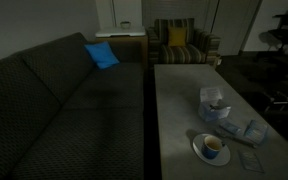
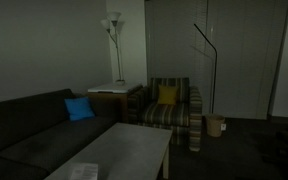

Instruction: Use the spoon to stir in the cup

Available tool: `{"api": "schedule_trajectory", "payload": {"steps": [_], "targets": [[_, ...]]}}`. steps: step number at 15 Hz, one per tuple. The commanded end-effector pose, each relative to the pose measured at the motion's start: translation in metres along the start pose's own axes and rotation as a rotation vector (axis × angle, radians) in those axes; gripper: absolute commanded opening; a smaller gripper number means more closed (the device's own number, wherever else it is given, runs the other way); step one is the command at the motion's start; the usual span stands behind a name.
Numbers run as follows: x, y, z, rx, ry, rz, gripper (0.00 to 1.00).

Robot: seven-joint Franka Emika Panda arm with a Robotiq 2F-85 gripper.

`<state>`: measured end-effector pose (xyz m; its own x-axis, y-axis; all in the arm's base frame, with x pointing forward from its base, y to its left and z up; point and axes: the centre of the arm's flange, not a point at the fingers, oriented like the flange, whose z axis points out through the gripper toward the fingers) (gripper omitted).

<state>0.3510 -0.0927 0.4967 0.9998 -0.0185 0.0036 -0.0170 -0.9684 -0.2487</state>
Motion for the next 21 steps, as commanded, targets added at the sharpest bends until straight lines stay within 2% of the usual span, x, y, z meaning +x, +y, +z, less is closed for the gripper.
{"api": "schedule_trajectory", "payload": {"steps": [1,20,21], "targets": [[0.0,0.0,0.0,0.0,0.0,0.0,1.0],[0.0,0.0,0.0,0.0,0.0,0.0,1.0],[-0.006,-0.031,-0.004,-0.051,0.054,-0.043,1.0]]}}
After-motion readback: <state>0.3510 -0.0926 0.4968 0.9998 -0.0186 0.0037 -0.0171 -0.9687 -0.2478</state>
